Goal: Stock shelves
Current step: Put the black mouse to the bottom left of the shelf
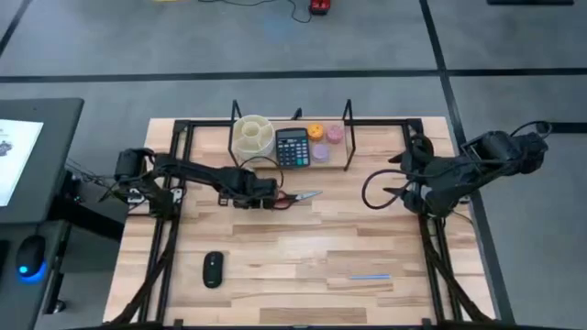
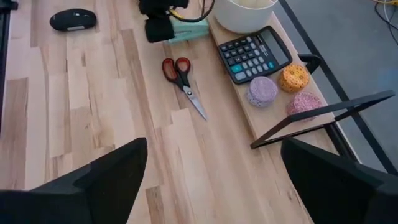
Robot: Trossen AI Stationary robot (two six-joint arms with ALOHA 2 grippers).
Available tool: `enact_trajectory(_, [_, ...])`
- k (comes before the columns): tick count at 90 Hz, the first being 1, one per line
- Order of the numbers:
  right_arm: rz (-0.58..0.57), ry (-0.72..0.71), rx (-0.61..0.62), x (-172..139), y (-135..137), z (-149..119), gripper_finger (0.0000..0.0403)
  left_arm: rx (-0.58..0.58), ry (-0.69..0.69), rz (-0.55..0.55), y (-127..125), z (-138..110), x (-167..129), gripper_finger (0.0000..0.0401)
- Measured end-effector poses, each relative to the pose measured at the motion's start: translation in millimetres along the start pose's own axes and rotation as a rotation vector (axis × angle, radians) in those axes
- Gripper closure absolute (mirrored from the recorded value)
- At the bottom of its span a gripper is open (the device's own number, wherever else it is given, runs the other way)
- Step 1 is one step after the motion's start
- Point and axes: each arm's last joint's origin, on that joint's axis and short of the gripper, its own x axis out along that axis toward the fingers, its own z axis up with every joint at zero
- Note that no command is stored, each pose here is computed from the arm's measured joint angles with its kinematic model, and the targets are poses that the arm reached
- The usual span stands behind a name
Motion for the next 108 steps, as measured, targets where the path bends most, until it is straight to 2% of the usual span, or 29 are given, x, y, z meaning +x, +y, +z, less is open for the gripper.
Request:
enact_trajectory(25, [0.013, 0.011, -0.004, 1, 2, 0, 0.0045, -0.002, 0.053, -0.109, 2, -46, -34, 0.0338])
enact_trajectory(44, [0.006, 0.027, -0.013, 6, 6, 2, 0.0045, -0.029, 0.194, -0.207, 5, -96, -70, 0.0338])
enact_trajectory(58, [-0.001, 0.041, -0.024, 11, 9, 4, 0.0045, -0.091, 0.295, -0.229, 14, -136, -82, 0.0338])
enact_trajectory(65, [-0.005, 0.049, -0.033, 14, 11, 5, 0.0045, -0.175, 0.335, -0.182, 22, -151, -86, 0.0337])
enact_trajectory(71, [-0.008, 0.054, -0.042, 16, 13, 5, 0.0045, -0.18, 0.379, -0.15, 28, -162, -89, 0.0332])
enact_trajectory(87, [-0.012, 0.067, -0.07, 20, 16, 6, 0.0045, -0.123, 0.462, -0.077, 41, -183, -92, 0.0286])
enact_trajectory(108, [0.005, 0.068, -0.079, 19, 17, 5, 0.0045, -0.072, 0.426, 0.079, 56, -188, -85, 0.0177])
